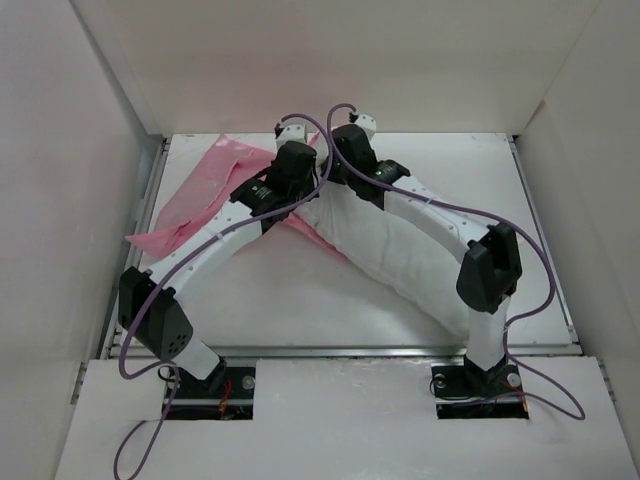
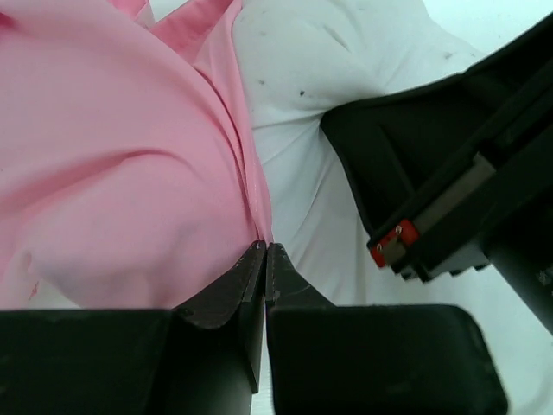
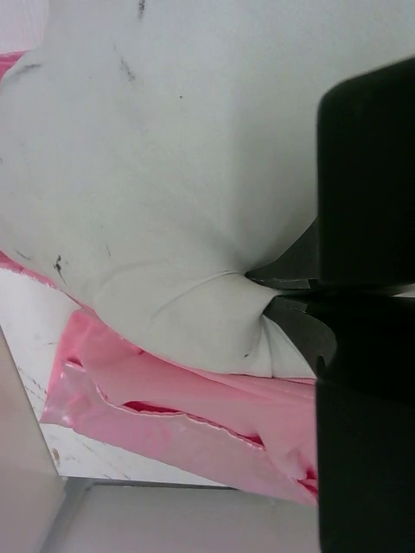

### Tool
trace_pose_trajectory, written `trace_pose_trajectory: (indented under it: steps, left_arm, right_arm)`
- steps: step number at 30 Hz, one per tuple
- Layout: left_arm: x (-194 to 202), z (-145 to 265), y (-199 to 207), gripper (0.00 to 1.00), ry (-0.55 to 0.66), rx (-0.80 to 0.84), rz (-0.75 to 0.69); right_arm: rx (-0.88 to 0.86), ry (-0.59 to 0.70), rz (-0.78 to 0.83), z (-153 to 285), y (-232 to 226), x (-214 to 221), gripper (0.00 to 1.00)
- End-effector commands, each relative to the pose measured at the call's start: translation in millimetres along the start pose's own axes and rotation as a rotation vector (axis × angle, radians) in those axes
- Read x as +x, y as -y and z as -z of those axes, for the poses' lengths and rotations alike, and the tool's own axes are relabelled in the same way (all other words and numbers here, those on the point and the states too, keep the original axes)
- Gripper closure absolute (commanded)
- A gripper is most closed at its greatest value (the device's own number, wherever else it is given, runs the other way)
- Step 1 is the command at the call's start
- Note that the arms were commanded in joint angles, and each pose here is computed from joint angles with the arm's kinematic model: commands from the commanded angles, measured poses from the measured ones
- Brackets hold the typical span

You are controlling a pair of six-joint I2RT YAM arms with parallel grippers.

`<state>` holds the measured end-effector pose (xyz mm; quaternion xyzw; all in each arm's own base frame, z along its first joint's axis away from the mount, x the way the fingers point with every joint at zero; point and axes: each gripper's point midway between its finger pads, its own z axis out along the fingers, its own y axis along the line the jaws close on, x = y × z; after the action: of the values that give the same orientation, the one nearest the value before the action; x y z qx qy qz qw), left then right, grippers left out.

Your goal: Put the pillow into the pillowcase

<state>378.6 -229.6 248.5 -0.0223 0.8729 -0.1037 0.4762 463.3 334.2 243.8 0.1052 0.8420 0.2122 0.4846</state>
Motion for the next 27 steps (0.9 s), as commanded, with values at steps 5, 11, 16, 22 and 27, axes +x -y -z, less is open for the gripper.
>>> trace_pose_trajectory:
  steps: [5, 11, 16, 22, 27]
  left_arm:
    - [30, 33, 13, 1.00, -0.095, 0.083, 0.015]
    - [24, 37, 40, 1.00, -0.058, 0.202, -0.009]
    - [25, 24, 33, 1.00, -0.072, 0.122, -0.038]
    - [1, 49, 24, 0.00, -0.011, 0.134, -0.046]
    - [-39, 54, -11, 0.00, 0.095, 0.021, -0.004]
  right_arm:
    - [0.041, 0.267, -0.220, 5, -12, -84, 1.00]
    - [-0.268, 0.007, -0.172, -8, -52, -10, 1.00]
    - [-0.416, -0.133, -0.119, -1, -41, 63, 0.83]
    - [-0.427, -0.149, 0.096, 39, -32, 45, 0.13]
    - [-0.351, -0.027, 0.163, 63, -6, -17, 0.00]
